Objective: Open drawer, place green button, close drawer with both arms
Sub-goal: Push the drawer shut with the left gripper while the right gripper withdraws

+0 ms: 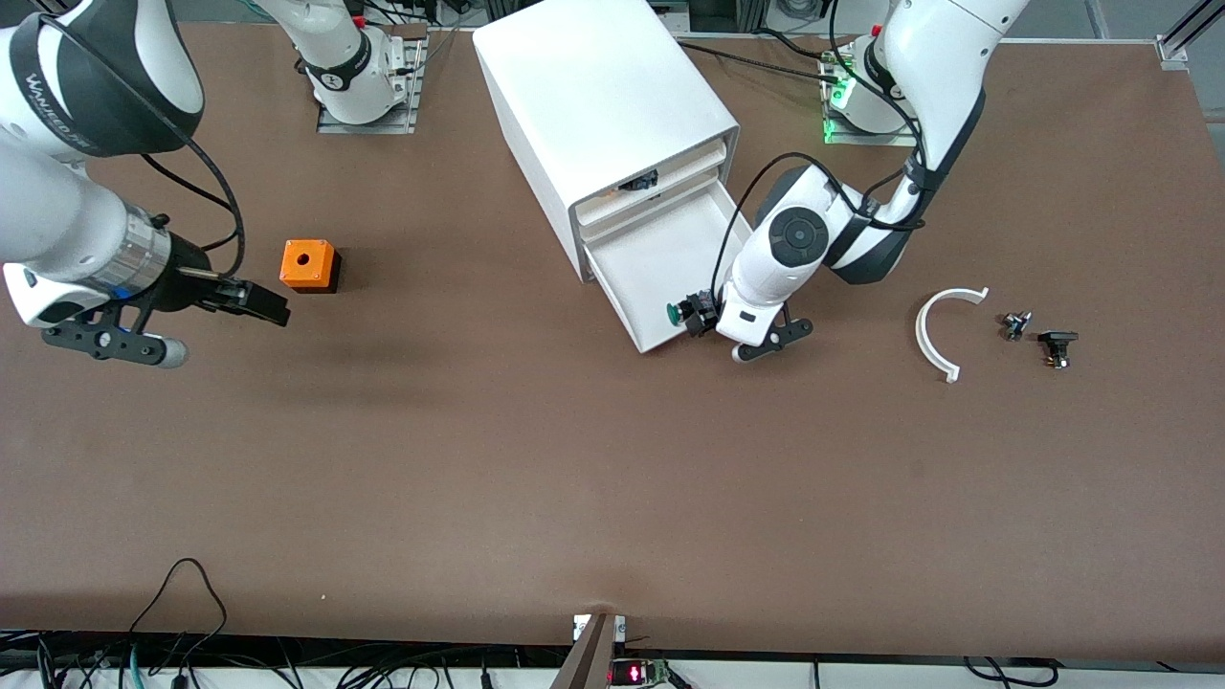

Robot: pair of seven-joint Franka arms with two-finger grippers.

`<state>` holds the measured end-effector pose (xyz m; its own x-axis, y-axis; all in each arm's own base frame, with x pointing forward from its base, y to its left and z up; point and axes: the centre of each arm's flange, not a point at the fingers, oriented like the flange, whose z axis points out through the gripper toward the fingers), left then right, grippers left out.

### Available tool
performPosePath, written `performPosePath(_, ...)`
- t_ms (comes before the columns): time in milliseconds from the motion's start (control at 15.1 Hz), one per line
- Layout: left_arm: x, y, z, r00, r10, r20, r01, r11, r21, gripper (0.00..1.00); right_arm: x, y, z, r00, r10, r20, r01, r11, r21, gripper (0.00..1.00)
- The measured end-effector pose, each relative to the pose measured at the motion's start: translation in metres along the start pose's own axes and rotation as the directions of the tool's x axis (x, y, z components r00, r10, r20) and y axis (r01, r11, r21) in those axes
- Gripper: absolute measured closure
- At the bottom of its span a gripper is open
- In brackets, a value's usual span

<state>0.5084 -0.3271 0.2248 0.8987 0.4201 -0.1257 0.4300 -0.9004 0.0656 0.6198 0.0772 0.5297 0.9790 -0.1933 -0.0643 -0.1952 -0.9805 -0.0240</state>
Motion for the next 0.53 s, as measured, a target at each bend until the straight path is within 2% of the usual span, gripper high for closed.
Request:
performPosePath(266, -0.038, 0.012, 0.011, 0.999, 0.027, 0.028, -0.027, 1.000, 0.016, 0.00, -0.009, 0.024, -0.015, 1.000, -0.002, -0.025, 0.002, 1.000, -0.020, 0.00)
performPosePath(531, -0.086, 0.025, 0.018, 0.997, 0.034, 0.066, -0.035, 0.999, 0.025, 0.00, -0.034, 0.033, -0.043, 0.998, 0.000, -0.065, -0.001, 1.000, -0.019, 0.00)
